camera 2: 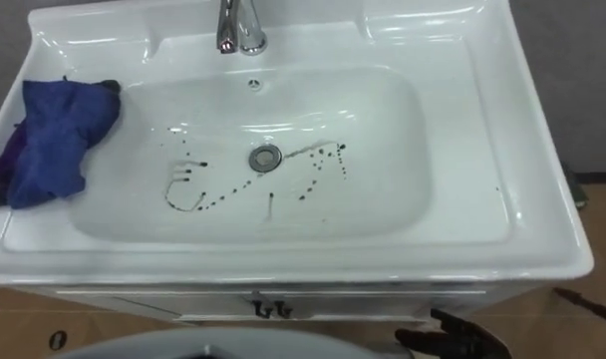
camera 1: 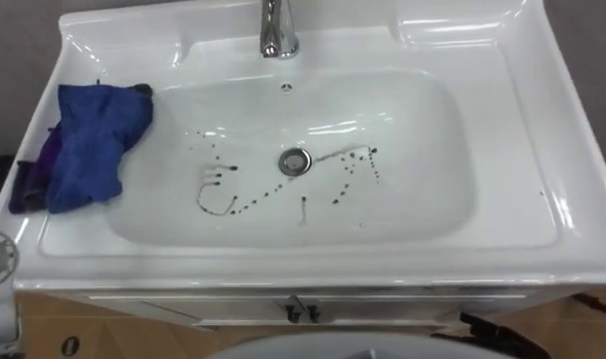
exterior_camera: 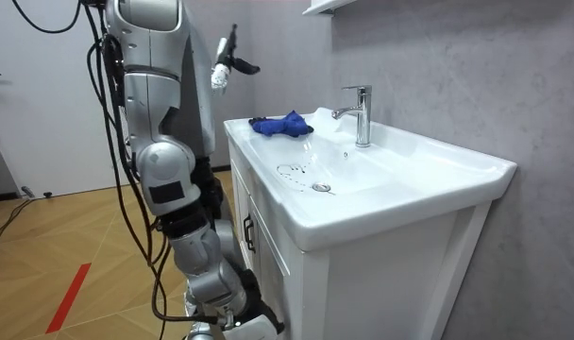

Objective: Wipe basin

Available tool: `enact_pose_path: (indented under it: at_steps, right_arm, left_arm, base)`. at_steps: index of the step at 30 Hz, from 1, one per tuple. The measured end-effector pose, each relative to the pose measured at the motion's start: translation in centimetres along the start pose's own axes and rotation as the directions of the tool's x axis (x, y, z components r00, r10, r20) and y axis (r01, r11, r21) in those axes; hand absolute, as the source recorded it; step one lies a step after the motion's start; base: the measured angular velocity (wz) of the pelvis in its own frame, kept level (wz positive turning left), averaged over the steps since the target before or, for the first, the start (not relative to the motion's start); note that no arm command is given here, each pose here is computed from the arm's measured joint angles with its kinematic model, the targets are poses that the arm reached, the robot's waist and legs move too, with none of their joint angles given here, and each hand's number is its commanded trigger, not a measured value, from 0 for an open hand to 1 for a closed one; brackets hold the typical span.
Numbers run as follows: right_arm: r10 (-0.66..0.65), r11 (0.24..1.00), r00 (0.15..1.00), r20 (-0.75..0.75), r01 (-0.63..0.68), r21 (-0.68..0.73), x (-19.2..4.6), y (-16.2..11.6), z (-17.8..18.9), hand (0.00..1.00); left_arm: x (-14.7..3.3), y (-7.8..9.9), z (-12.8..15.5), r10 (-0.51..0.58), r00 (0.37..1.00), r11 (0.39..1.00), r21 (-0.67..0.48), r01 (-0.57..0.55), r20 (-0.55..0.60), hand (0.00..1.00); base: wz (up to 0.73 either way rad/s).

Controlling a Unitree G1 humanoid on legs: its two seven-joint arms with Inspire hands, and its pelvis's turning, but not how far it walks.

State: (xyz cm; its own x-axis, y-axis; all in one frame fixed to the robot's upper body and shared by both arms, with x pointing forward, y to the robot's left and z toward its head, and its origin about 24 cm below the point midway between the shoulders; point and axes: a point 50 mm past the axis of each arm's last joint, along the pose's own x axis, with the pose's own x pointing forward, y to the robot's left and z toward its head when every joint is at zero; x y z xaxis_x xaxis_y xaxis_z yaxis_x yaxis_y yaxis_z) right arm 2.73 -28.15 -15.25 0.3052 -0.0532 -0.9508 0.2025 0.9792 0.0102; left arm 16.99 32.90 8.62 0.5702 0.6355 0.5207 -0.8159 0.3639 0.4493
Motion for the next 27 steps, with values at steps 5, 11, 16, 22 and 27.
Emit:
enact_pose_path:
  at_steps: [5,11,16,22,27]
  right_arm:
    - [0.008,1.000,1.000,-0.011,-0.008,-0.003,0.1,0.2,-0.1,0.00]
    - [0.021,1.000,1.000,-0.021,-0.021,-0.015,0.1,0.3,0.0,0.00]
    - [0.039,0.999,0.999,-0.029,-0.039,-0.012,0.2,0.6,0.0,0.00]
    - [0.050,0.999,0.998,-0.028,-0.050,-0.001,0.2,0.7,0.0,0.00]
    - [0.054,0.999,0.998,-0.037,-0.054,0.002,0.3,0.8,0.1,0.00]
  left_arm:
    - [-0.7,-1.0,-0.1,-0.066,0.997,0.998,-0.016,0.065,-0.028,0.00]
    - [-2.6,-3.4,-0.4,-0.211,0.975,0.977,-0.013,0.211,-0.073,0.00]
    - [-4.8,-5.2,-2.1,-0.355,0.919,0.931,0.020,0.363,-0.175,0.00]
    - [-5.8,-6.0,-2.2,-0.416,0.886,0.906,-0.009,0.423,-0.204,0.00]
    - [-6.0,-6.1,-2.3,-0.441,0.873,0.894,-0.010,0.449,-0.210,0.00]
  base:
    - [-0.13]
    - [-0.06]
    - [-0.06]
    - [-0.02]
    - [-0.02]
